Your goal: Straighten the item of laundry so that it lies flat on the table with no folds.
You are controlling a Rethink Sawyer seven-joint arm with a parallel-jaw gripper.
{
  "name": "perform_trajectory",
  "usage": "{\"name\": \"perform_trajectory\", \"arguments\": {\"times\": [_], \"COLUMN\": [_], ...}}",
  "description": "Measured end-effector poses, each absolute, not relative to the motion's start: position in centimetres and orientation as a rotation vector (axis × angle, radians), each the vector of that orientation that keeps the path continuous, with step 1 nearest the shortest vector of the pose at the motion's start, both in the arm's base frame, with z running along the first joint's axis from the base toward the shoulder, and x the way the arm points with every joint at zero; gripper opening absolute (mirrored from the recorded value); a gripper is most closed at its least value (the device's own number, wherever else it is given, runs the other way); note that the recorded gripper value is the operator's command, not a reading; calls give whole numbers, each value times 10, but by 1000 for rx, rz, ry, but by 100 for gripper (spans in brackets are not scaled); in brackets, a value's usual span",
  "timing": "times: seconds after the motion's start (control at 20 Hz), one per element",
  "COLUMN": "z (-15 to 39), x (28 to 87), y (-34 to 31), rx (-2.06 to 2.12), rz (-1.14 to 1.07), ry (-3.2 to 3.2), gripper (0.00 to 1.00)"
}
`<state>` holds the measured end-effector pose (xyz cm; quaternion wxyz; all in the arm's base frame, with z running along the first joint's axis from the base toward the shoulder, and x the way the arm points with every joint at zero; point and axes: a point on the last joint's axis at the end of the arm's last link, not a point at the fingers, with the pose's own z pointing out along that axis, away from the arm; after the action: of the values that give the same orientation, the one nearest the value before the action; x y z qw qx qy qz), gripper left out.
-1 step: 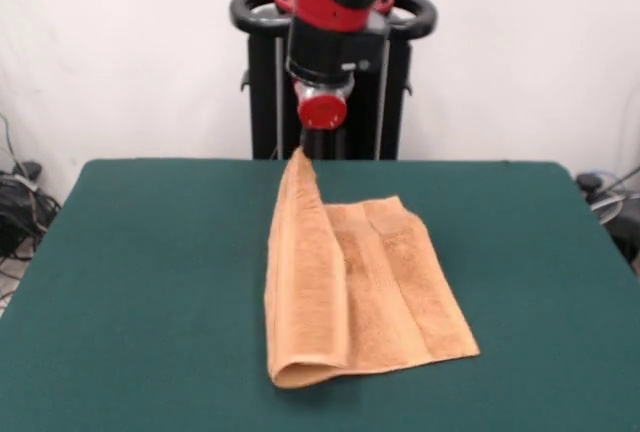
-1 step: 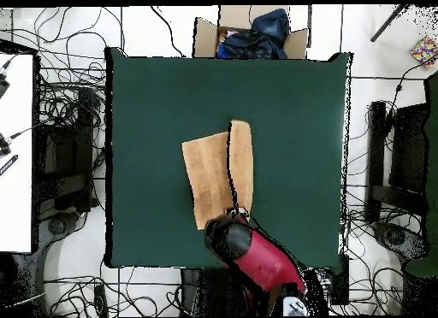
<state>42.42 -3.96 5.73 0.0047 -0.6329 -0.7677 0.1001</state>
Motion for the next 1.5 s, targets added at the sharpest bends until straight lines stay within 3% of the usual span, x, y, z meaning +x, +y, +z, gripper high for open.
{"name": "perform_trajectory", "arguments": {"times": [0.85, 1.5], "z": [71, 51], "x": [236, 205], "y": [-148, -132], "rx": [-1690, -1519], "rz": [300, 224], "ry": [-2513, -2631], "gripper": [0, 0]}}
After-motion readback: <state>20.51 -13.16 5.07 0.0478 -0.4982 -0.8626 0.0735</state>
